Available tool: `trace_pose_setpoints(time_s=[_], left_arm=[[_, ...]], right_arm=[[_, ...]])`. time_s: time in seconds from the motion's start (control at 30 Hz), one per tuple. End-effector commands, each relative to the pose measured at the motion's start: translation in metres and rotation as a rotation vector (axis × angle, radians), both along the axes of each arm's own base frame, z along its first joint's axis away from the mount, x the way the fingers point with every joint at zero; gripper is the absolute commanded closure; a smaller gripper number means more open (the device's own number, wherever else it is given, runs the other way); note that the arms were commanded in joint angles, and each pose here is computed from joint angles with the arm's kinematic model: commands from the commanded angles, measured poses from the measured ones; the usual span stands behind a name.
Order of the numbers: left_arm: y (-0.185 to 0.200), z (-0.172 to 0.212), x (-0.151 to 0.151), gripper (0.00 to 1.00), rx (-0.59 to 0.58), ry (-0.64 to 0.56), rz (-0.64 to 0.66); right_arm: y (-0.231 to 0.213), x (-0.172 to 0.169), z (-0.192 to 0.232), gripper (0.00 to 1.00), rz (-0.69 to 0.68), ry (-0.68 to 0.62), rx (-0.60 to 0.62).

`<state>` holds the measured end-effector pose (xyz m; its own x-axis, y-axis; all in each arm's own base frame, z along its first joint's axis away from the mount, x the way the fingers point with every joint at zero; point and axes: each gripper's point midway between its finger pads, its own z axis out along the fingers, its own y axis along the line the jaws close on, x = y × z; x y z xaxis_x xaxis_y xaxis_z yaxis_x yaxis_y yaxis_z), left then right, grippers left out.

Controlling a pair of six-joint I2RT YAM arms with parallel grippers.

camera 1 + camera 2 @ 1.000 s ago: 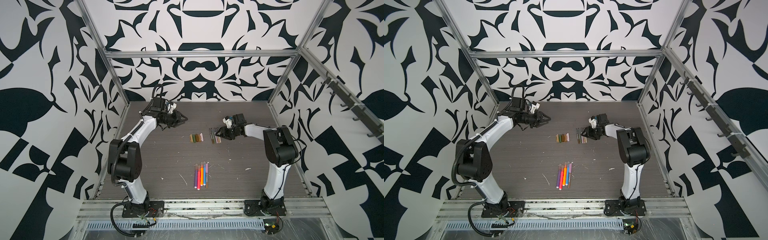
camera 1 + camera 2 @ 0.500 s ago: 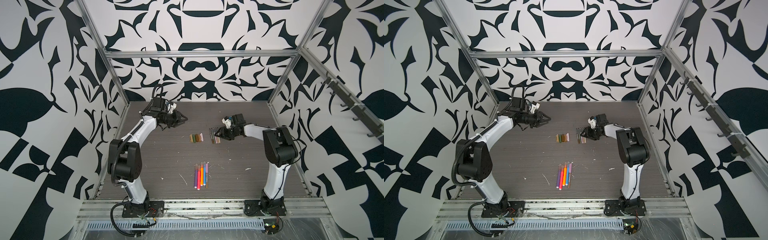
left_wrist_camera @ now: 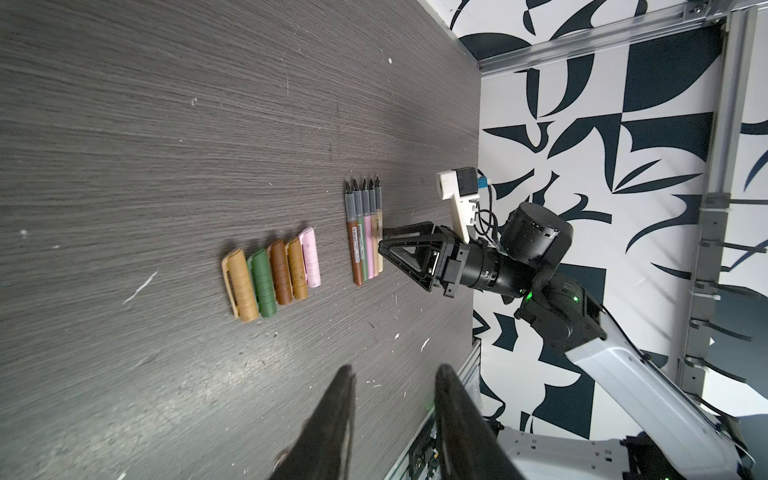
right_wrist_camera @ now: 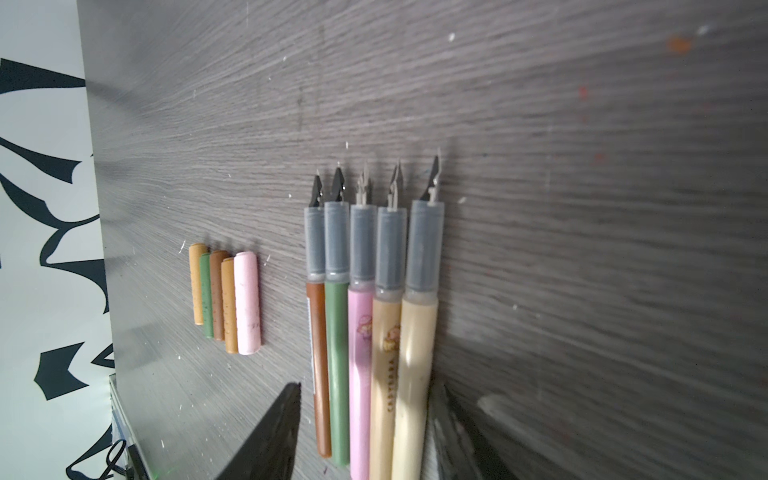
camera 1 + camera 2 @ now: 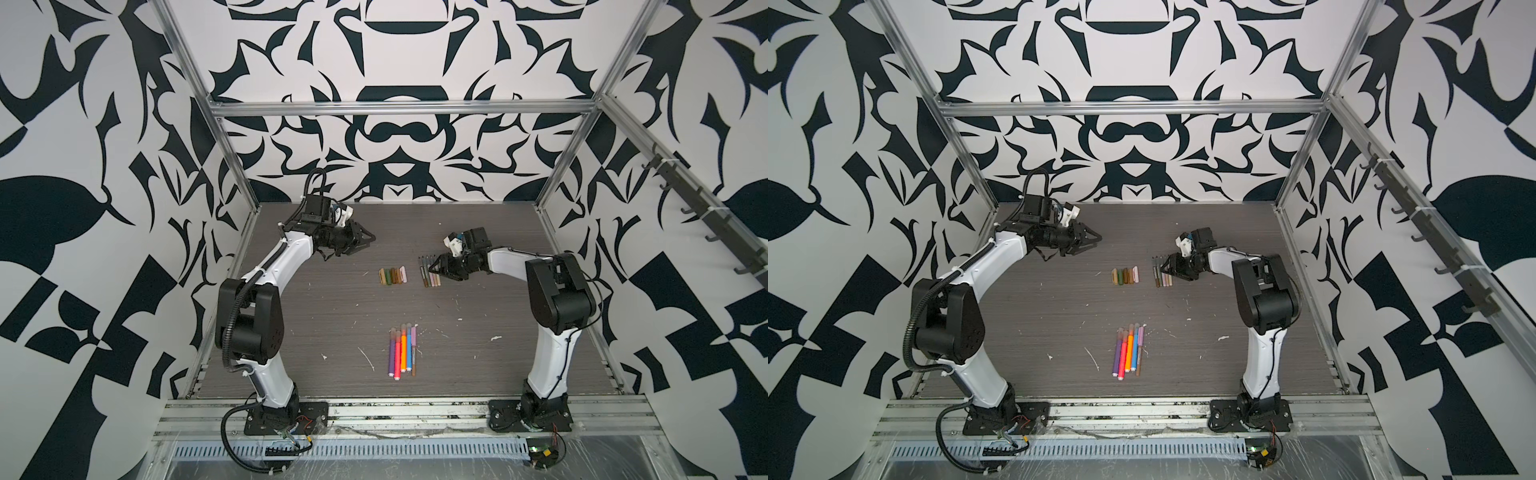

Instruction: Open the pen caps

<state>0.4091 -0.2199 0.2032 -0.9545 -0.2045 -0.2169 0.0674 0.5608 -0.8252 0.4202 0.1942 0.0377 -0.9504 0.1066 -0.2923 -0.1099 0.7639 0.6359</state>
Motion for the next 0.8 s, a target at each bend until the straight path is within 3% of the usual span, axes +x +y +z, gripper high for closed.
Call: trace_pose_setpoints(time_s=[0.0, 0.37, 0.67, 0.77], left_arm=[[0.001, 0.003, -0.002, 0.64, -0.008, -0.006, -0.003], [0.001, 0.003, -0.001, 0.64, -0.008, -0.005, -0.002], [0.001, 0.004, -0.001, 0.64, -0.011, -0.006, -0.001], [0.001, 0.003, -0.002, 0.64, -0.008, -0.009, -0.001]], right_arm=[[-0.013, -0.006, -0.001, 0.45, -0.042, -0.004, -0.086], [-0.041, -0.045, 0.022, 0.43, -0.089, -0.066, -0.192], [-0.016, -0.154, 0.04, 0.5, 0.025, -0.121, -0.347], [-0.005, -0.183, 0.034, 0.59, 0.01, -0.101, -0.286]])
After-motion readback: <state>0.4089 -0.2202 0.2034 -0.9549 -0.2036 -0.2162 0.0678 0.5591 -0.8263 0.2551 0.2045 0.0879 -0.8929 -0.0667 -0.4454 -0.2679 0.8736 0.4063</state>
